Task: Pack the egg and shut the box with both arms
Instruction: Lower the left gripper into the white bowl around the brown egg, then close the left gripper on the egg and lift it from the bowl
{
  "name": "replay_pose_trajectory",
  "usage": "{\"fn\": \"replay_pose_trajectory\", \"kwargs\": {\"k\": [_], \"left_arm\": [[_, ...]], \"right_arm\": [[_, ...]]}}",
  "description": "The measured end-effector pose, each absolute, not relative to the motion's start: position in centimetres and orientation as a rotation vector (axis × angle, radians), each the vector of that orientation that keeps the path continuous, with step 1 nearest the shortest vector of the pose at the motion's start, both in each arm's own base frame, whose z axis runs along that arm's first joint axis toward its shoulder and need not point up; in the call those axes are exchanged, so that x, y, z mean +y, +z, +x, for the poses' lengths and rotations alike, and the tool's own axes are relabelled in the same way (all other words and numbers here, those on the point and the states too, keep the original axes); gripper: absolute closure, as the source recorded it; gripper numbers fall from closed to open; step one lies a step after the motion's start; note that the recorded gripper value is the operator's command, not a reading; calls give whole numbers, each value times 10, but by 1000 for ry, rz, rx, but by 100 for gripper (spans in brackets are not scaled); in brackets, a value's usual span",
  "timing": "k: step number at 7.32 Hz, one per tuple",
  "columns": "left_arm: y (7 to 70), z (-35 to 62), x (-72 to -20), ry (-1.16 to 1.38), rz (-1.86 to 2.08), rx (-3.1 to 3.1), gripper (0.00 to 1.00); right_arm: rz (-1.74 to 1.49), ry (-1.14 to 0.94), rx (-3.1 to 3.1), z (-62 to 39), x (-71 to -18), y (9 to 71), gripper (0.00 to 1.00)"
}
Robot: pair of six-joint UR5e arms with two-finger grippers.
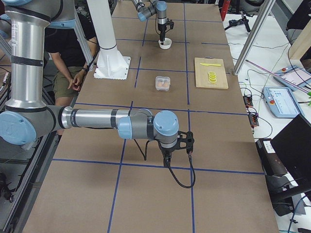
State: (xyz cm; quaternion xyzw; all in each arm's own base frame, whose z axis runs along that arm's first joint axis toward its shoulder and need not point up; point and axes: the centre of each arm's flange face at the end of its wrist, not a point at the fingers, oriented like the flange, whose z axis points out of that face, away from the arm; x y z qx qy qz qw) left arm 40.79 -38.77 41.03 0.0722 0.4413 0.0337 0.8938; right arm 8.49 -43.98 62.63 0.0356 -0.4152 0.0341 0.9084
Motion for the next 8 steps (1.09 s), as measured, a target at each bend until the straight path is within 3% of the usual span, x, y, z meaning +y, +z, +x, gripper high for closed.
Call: {"fn": "replay_pose_trajectory", "kwargs": {"k": [6,7,8], "left_arm": [[412,424,-383,88,136,915,22],[412,424,-383,89,135,915,26],[412,424,-383,89,135,914,39]], "right_arm": [[83,65,-869,84,-441,620,0],[84,65,-869,84,-441,620,0],[83,65,-870,84,-441,619,0]]}}
